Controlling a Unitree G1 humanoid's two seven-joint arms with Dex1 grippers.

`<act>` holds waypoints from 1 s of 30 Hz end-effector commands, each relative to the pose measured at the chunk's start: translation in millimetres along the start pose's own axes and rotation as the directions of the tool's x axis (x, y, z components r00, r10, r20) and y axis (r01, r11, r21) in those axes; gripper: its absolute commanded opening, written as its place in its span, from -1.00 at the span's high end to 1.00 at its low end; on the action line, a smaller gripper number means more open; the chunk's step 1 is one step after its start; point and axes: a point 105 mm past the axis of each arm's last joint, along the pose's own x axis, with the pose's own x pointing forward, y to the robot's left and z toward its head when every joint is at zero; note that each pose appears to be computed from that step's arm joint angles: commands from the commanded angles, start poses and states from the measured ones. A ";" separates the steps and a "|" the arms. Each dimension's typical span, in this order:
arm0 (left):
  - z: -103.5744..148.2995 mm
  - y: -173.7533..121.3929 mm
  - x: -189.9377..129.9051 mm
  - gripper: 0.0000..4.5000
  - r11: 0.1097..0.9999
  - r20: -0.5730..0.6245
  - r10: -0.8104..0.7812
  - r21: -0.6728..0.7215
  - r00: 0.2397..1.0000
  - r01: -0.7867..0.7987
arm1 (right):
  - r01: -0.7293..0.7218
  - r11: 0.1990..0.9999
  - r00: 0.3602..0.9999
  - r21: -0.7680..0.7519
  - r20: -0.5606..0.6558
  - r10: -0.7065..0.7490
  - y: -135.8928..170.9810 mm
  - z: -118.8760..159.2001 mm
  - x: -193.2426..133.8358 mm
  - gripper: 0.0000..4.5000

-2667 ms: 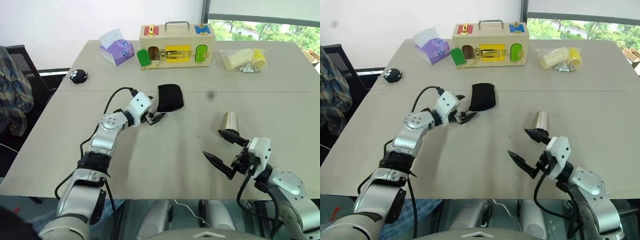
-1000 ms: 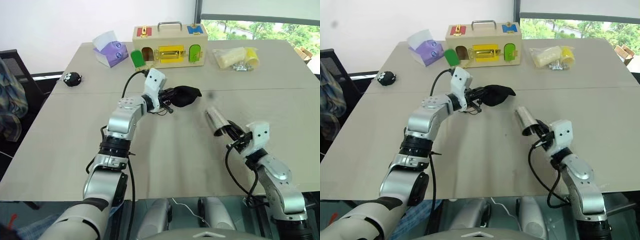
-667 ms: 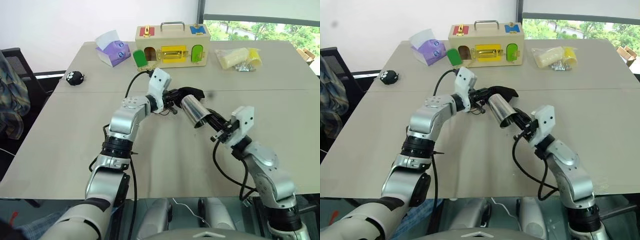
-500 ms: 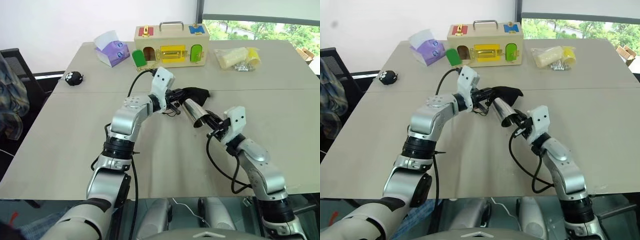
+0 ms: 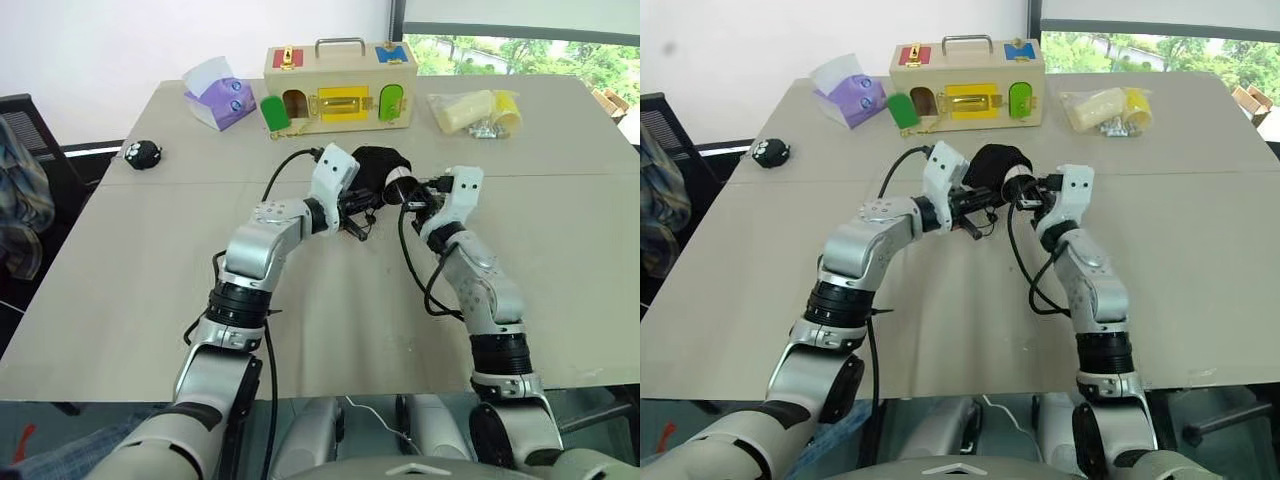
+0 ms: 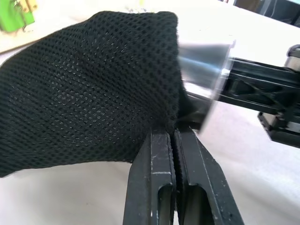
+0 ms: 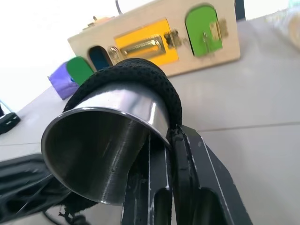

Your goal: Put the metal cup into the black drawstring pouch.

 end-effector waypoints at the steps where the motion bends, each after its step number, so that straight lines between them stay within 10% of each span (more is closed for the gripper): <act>1: 24.4 -26.8 3.7 1.00 0.995 0.094 -0.096 0.030 0.991 0.093 | 0.016 0.984 0.997 -0.179 -0.068 -0.028 4.6 -6.9 10.3 0.98; 8: 35.8 -37.1 8.6 1.00 0.992 0.146 -0.123 -0.011 0.982 0.126 | -0.023 0.921 0.992 -0.389 -0.124 -0.027 14.4 -5.5 14.5 0.98; 16: 29.8 -28.1 6.5 1.00 0.996 0.143 -0.081 -0.031 0.986 0.086 | -0.113 0.991 0.994 0.078 0.020 0.111 46.8 37.2 10.9 0.98; 24: 40.3 -1.0 0.0 1.00 0.996 0.200 0.022 -0.088 0.980 -0.004 | -0.278 0.959 0.959 0.052 -0.039 0.280 49.8 27.0 -15.1 0.98; 30: 42.2 0.4 -1.4 1.00 0.993 0.218 0.035 -0.117 0.975 -0.010 | -0.260 0.966 0.964 0.013 -0.046 0.260 42.2 27.6 -16.6 -0.13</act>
